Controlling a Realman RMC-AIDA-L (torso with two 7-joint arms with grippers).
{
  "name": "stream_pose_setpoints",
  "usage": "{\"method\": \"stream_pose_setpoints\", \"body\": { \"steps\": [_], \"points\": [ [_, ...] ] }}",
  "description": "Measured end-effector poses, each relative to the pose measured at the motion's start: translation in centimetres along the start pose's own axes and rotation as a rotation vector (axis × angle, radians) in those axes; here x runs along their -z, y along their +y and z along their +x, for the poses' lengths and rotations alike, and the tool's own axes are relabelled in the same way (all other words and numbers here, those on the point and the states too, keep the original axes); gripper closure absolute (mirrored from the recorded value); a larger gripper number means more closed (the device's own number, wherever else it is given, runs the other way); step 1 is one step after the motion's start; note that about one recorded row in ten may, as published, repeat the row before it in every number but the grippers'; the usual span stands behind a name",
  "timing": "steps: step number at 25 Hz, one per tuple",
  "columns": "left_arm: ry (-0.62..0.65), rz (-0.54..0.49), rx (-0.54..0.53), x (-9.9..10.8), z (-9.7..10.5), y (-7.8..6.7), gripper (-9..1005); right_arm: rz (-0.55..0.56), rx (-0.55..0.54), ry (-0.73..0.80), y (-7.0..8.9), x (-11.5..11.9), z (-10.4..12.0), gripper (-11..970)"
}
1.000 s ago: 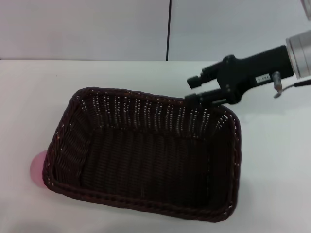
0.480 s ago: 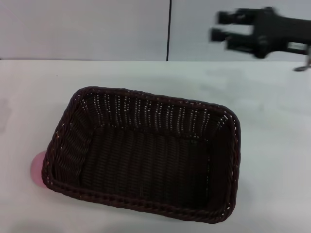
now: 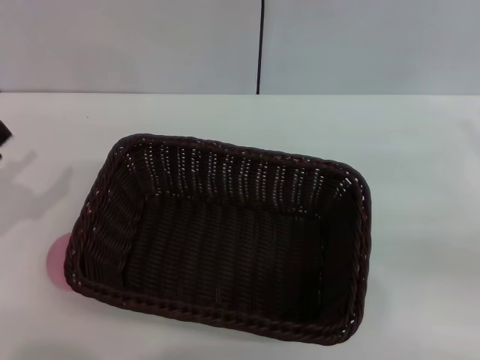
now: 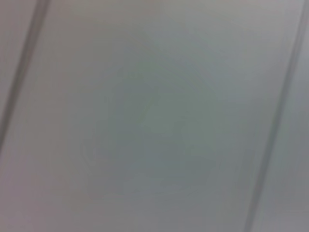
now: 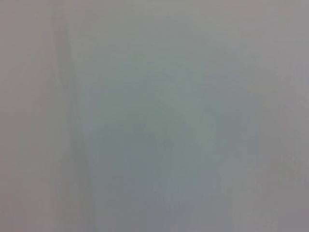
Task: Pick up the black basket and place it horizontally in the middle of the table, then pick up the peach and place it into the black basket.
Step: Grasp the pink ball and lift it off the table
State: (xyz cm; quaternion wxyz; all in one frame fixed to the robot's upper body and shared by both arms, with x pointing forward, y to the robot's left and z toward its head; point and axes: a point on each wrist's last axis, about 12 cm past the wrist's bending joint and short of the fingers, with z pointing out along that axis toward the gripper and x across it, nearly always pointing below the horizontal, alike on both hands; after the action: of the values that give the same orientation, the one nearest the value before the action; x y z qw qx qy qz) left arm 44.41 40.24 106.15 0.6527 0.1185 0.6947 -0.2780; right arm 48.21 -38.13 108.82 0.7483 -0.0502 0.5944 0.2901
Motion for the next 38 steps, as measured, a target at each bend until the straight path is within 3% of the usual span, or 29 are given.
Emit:
{"method": "stream_pose_setpoints", "body": {
  "steps": [4, 10, 11, 16, 28, 38],
  "points": [
    [0.082, 0.055, -0.008, 0.1, -0.8, 0.7, 153, 0.175, 0.018, -0.068, -1.0, 4.1, -0.5, 457],
    [0.232, 0.109, -0.005, 0.5, -2.1, 2.0, 153, 0.264, 0.027, -0.111, -1.6, 6.4, -1.2, 457],
    [0.339, 0.159, 0.008, 0.9, -2.5, 2.4, 153, 0.264, 0.027, -0.114, -1.6, 6.3, -1.3, 457],
    [0.436, 0.222, 0.022, 1.3, -2.6, 2.1, 153, 0.237, 0.009, -0.122, -1.4, 5.1, -0.9, 457],
    [0.583, 0.283, 0.036, 0.8, -0.3, 0.9, 154, 0.232, -0.012, -0.136, -1.4, 3.7, -0.5, 457],
    [0.656, 0.313, 0.029, -0.7, 1.4, 0.1, 154, 0.244, -0.021, -0.128, -1.3, 4.2, -0.2, 457]
  ]
}}
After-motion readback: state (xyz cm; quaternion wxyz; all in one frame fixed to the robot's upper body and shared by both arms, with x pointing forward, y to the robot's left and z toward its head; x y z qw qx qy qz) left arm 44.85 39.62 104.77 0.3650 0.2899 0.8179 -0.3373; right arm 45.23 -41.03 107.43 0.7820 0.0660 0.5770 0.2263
